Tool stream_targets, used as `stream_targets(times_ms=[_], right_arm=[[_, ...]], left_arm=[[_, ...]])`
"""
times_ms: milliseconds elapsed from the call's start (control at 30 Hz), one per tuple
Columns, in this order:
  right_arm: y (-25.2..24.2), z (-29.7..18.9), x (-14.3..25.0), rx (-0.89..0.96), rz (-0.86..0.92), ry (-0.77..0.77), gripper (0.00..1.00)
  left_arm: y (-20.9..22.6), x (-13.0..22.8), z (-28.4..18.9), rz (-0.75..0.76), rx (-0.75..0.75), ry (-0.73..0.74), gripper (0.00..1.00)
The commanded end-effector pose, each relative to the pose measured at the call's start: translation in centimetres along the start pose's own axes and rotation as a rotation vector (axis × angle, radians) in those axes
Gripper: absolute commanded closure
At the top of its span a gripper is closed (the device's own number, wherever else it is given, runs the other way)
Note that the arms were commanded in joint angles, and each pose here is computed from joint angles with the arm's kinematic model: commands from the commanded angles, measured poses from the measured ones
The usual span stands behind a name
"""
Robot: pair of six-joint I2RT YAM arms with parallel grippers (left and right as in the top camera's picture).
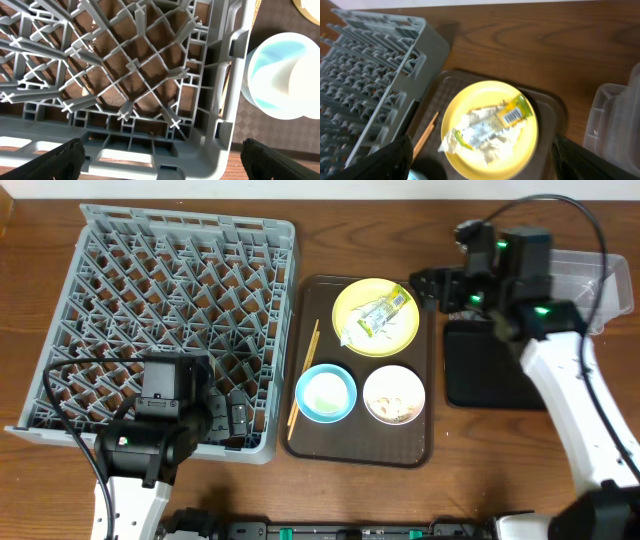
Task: Sort waste into correct bins and load items into the dishwasher
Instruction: 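Reach the right gripper to the yellow plate and grasp the wrapper and tissue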
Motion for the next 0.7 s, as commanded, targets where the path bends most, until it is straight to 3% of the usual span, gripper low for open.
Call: stream_targets(times_ms=[0,300,533,667], right_arm=[[1.5,3.5,0.8,0.086,0.044,0.015,0.16],[2.0,11.6,5.9,0.323,0.119,0.103,0.19],[0.9,16.2,9.2,0.365,0.272,0.163,0.29],[0.2,17.4,10.5,0.377,0.325,0.205,0.44]], left_arm=[[-0.1,-0.5,-0.7,0.000,0.006,-0.025,0.00],[-0.1,-0.5,-0.7,0.000,0.006,-0.027,0.00],[-0.2,-0.5,-0.7,0.000,0.006,-0.027,0.00],[-0.2,-0.5,-0.7,0.000,0.006,-0.027,0.00]])
Point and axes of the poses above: each gripper's point midway between its finger pads, its own z axis out along the fingers, its own y axis along the line the jaws close on, x = y × z, the point moved 10 cm from there along -z, back along the fingers, and after that the axes turned 7 degrees about z, right-handed, at the moved point
